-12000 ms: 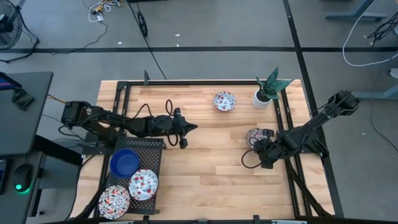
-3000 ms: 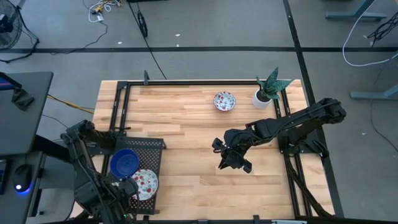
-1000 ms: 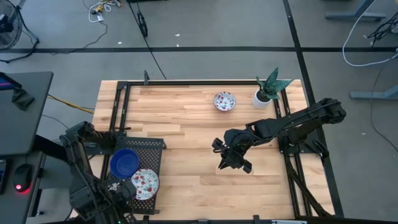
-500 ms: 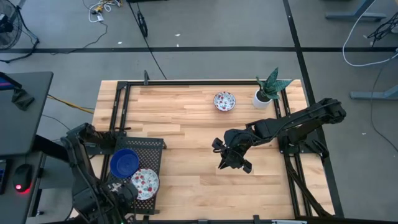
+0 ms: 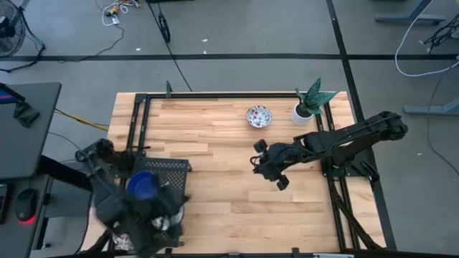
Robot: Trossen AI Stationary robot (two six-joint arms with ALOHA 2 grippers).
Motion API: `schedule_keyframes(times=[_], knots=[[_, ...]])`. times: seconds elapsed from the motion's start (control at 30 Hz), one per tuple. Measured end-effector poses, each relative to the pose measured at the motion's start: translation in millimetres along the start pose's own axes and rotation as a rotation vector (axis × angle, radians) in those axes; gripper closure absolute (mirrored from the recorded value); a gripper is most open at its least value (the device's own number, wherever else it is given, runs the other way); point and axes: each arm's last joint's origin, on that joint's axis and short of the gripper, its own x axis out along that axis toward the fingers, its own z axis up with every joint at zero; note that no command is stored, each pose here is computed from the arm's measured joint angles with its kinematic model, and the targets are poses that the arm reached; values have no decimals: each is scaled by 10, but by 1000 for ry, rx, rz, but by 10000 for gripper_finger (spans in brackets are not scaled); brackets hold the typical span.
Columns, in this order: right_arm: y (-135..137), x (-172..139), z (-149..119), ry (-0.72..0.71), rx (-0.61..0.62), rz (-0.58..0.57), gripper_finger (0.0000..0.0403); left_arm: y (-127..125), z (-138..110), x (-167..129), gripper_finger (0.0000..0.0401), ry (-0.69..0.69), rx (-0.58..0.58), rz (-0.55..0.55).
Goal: Pick & Place Mini bowls
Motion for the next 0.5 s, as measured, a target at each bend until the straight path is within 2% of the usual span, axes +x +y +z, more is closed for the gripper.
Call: schedule_keyframes(times=[0.1, 0.2, 0.4, 0.5], knots=[[-7, 18, -93, 78, 89, -31, 386, 157, 233, 261, 395, -109, 120, 169], [25, 55, -269, 184, 176, -92, 399, 360, 451, 521, 395, -126, 201, 318], [108, -132, -608, 327, 421, -367, 395, 795, 783, 1132, 397, -13, 264, 535], [188, -284, -777, 336, 566, -424, 399, 977, 888, 1476, 396, 63, 296, 608]])
